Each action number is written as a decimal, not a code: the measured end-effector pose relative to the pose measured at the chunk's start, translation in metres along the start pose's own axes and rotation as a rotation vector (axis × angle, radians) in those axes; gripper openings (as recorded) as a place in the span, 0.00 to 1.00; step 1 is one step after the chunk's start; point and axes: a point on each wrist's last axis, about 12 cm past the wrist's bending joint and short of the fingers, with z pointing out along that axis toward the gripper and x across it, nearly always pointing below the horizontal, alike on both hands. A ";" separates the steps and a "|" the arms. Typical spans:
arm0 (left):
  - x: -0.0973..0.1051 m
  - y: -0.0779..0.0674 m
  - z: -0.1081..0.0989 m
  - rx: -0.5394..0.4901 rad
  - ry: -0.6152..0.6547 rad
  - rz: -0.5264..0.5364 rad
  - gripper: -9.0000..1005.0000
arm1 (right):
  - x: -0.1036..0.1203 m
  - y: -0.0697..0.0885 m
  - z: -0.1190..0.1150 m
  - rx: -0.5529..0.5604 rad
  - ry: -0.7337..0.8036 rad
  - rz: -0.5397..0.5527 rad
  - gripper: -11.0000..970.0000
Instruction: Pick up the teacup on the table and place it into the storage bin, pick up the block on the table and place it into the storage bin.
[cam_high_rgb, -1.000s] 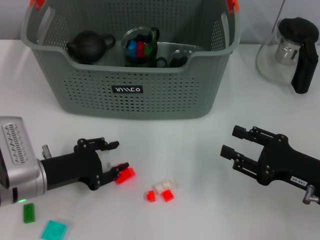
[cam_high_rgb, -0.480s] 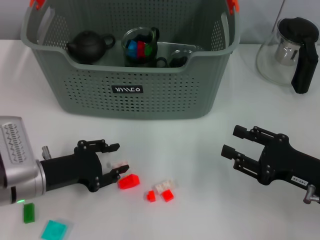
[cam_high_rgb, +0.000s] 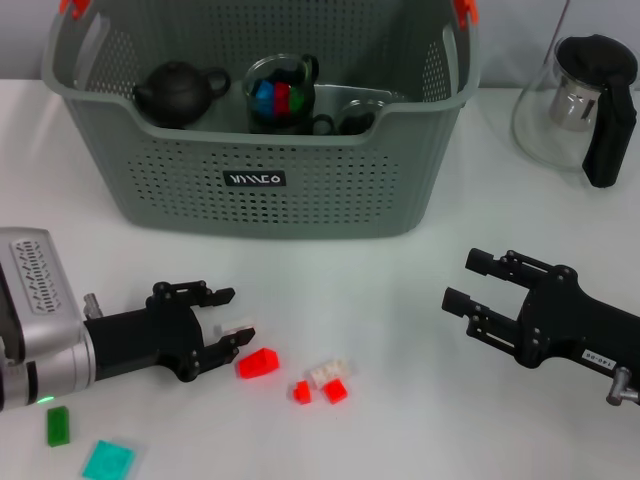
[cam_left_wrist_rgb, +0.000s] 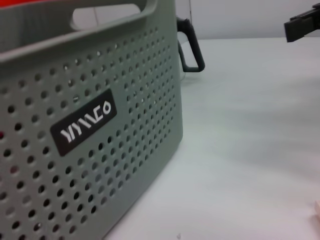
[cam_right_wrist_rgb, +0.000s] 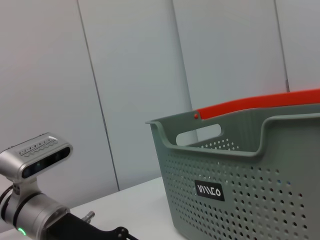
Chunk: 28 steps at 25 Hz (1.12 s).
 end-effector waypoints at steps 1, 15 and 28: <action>0.000 0.000 0.000 0.002 0.001 -0.010 0.54 | 0.000 0.000 0.000 0.000 0.000 0.000 0.66; -0.002 0.004 0.004 0.045 0.060 -0.053 0.52 | 0.001 0.001 -0.001 0.002 0.000 0.004 0.66; -0.009 0.011 -0.006 0.045 0.010 -0.068 0.17 | 0.001 0.001 -0.001 0.003 0.000 0.007 0.66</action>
